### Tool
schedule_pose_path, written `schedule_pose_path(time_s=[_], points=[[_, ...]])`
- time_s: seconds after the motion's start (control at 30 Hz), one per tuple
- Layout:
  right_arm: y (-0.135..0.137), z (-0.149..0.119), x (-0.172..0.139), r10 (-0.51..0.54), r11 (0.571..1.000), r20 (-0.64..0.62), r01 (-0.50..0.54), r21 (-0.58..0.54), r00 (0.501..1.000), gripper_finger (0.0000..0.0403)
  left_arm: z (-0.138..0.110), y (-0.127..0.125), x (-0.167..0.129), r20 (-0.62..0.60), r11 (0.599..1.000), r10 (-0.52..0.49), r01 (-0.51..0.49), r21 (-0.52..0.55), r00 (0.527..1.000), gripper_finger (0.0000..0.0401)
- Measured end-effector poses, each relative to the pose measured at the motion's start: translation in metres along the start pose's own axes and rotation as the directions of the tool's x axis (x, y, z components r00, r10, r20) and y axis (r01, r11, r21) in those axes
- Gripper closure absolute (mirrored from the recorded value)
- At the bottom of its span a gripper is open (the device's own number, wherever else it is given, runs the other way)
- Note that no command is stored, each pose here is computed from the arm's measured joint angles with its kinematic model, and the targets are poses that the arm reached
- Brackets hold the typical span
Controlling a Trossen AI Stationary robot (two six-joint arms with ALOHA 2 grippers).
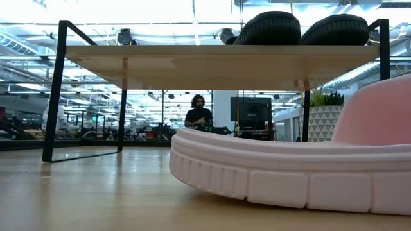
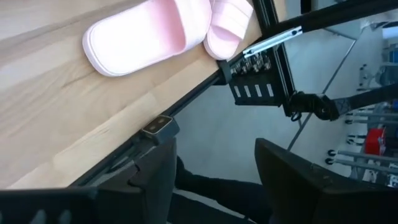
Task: Pick and place slides into the shelf
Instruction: Put the right pink slipper on the shelf
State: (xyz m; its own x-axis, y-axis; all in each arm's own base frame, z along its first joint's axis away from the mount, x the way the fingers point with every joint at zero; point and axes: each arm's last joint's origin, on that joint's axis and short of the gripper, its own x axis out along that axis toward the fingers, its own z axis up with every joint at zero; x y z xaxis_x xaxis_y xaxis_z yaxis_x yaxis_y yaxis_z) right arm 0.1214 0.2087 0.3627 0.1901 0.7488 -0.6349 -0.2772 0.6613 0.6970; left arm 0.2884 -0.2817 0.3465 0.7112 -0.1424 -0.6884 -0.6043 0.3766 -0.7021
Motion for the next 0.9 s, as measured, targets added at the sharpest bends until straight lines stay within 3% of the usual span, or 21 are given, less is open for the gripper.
schedule_pose_path(time_s=[0.17,0.43,0.57,0.9], points=[[-0.021,-0.033,0.036,-0.105,0.994,-0.038,0.107,0.036,0.994,0.0255,-0.001,0.000,-0.001,0.034,1.000,-0.007,0.007,-0.001,0.999,0.0187],[-0.072,-0.064,0.079,-0.020,0.995,0.030,0.018,0.095,0.999,0.0255,-0.001,0.001,-0.001,0.035,1.000,-0.003,0.004,-0.022,0.999,0.0187],[-0.101,-0.075,0.085,-0.008,0.989,0.061,-0.001,0.149,0.998,0.0255,-0.001,0.001,0.000,0.036,1.000,0.000,0.001,-0.030,0.999,0.0187],[-0.147,-0.089,0.074,-0.131,0.965,0.190,0.081,0.251,0.973,0.0255,-0.001,0.001,0.000,0.036,0.999,0.002,-0.001,-0.032,0.999,0.0187]])
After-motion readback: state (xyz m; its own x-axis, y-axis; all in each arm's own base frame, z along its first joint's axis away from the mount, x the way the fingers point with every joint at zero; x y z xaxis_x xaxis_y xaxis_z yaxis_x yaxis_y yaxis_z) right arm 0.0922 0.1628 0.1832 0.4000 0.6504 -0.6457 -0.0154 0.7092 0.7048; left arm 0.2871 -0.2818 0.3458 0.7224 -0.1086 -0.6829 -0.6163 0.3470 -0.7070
